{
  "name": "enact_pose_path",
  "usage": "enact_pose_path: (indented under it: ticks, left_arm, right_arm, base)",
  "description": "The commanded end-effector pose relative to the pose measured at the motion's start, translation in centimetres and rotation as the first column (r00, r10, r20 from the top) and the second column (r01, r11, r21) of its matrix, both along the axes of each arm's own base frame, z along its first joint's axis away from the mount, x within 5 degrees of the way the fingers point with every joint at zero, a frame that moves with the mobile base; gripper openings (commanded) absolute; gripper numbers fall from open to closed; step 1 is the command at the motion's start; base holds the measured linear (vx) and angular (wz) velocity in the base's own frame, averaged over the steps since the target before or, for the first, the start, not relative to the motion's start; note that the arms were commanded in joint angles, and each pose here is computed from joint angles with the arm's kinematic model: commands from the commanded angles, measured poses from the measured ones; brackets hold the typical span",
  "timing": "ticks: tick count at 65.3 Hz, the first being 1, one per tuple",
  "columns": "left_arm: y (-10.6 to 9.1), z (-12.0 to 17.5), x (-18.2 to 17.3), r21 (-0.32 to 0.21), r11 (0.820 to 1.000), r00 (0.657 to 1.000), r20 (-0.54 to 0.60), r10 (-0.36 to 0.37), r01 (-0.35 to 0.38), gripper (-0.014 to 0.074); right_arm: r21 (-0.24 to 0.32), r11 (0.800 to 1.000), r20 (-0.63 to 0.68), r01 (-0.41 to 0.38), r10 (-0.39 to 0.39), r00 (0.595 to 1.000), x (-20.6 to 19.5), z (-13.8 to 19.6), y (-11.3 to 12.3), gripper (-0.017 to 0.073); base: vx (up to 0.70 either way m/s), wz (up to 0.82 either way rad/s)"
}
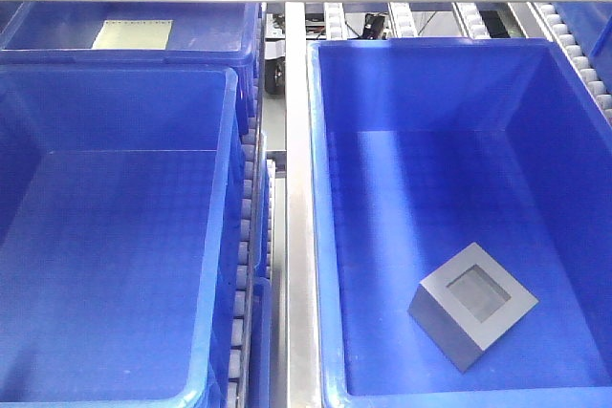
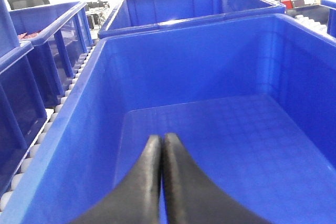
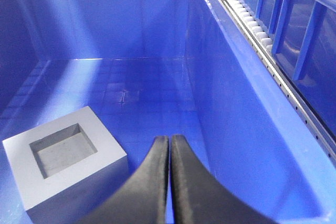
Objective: Sort gray base to blue bin
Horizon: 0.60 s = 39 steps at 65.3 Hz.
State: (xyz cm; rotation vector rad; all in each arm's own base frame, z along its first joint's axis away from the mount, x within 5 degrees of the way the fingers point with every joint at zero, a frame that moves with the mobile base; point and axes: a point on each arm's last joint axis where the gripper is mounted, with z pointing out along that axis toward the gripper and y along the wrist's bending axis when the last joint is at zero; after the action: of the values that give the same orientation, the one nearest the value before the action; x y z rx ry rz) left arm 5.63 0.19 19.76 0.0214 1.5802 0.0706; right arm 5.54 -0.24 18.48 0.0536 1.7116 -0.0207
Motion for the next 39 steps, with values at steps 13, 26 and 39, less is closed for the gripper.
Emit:
enact_pose_path:
  ticks: [13,26,39]
  left_arm:
    - [-0.05,1.44,-0.22,0.0,1.0,0.994,0.106,-0.006,0.006,-0.0006]
    - [-0.05,1.44,-0.22,0.0,1.0,0.994,0.106,-0.006,0.006,-0.0006]
    - [-0.05,1.44,-0.22,0.0,1.0,0.994,0.106,-0.006,0.006,-0.0006]
  right_arm:
    - [-0.02,1.0,0.068,0.001,0.001,0.998,0.07,0.61,-0.02,-0.0005]
    - [-0.02,1.0,0.068,0.001,0.001,0.998,0.07,0.61,-0.02,-0.0005]
    - [-0.02,1.0,0.068,0.001,0.001,0.998,0.07,0.61,-0.02,-0.0005]
  base:
    - [0.0,0.0]
    - [0.0,0.0]
    - [0.0,0.0]
